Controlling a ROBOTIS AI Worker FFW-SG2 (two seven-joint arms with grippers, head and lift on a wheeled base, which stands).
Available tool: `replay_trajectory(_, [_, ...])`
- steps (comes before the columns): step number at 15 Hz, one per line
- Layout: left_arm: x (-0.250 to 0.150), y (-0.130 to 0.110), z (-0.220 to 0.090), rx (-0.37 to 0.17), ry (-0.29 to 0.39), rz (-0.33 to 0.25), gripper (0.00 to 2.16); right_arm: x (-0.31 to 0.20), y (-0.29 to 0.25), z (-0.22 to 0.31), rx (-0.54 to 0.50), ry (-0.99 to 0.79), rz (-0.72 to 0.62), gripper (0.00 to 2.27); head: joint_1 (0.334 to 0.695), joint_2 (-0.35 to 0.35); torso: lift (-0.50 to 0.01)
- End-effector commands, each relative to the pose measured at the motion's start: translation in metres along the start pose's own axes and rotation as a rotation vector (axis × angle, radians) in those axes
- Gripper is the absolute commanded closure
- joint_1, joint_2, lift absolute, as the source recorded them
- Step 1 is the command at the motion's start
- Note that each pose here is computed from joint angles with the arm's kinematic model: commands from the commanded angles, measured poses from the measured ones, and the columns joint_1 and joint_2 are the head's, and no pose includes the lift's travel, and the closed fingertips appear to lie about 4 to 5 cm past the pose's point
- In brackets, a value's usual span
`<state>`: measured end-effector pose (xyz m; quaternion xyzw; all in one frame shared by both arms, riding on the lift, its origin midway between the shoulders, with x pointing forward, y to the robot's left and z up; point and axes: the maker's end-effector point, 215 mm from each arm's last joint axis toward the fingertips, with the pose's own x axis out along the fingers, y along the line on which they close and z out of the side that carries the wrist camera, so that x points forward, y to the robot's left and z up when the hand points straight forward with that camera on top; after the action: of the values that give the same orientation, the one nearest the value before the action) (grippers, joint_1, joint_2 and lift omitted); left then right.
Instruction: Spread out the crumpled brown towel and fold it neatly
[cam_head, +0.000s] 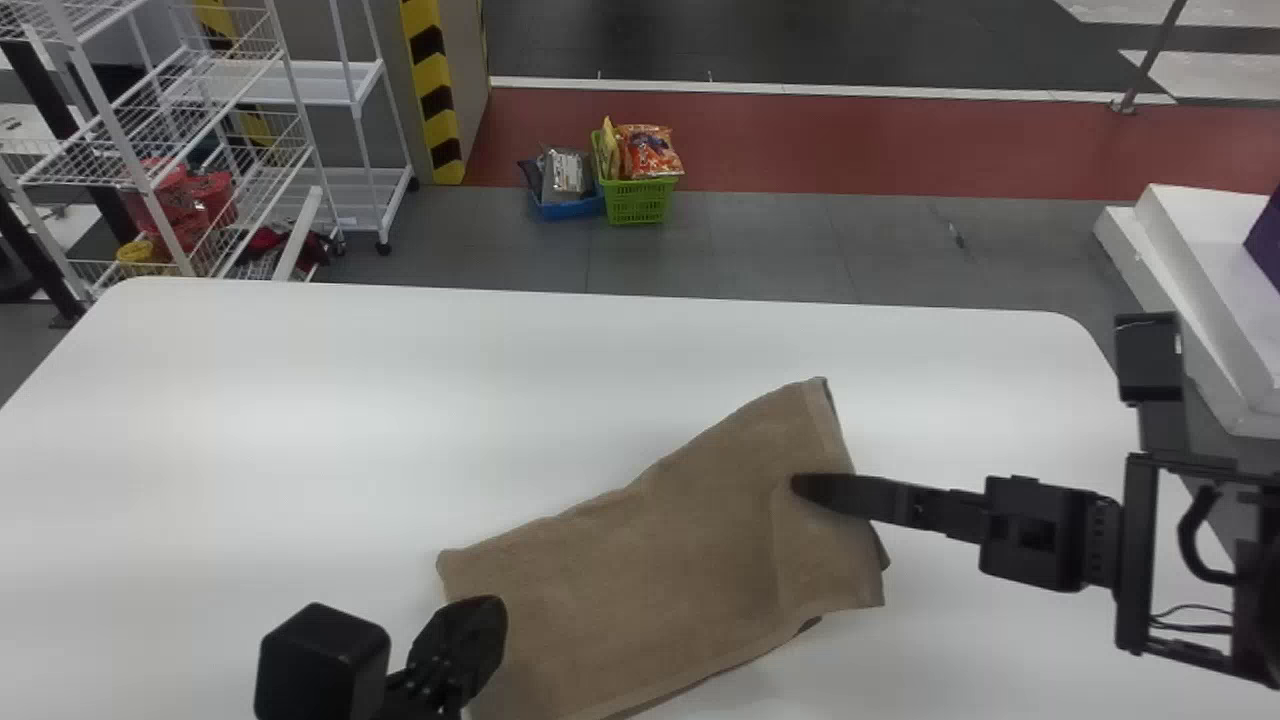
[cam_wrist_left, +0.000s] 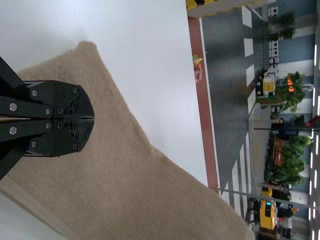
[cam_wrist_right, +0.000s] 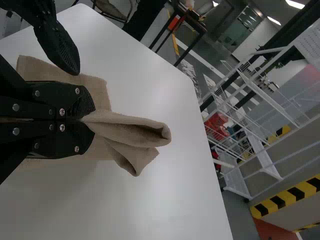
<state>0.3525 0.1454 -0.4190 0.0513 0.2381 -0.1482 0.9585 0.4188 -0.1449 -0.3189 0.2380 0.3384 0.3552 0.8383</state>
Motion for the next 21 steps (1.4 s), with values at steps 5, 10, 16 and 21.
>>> replay_trajectory(5, [-0.004, -0.012, -0.065, -0.150, 0.187, -0.170, 2.04, -0.010, -0.005, 0.018, 0.008, -0.040, -0.008, 1.51, 0.695, -0.008, -0.126])
replay_trajectory(10, [0.002, -0.012, -0.030, -0.146, 0.086, -0.158, 2.05, 0.000, 0.003, 0.013, -0.009, -0.014, -0.001, 1.51, 0.695, -0.021, -0.126])
replay_trajectory(16, [0.007, -0.037, 0.004, -0.142, 0.039, -0.208, 2.06, 0.003, 0.000, 0.019, -0.011, -0.014, -0.010, 1.51, 0.695, -0.027, -0.126])
replay_trajectory(21, [0.025, -0.061, -0.011, -0.129, 0.079, -0.237, 2.06, 0.013, 0.001, 0.021, -0.015, 0.003, -0.002, 1.51, 0.695, -0.076, -0.126])
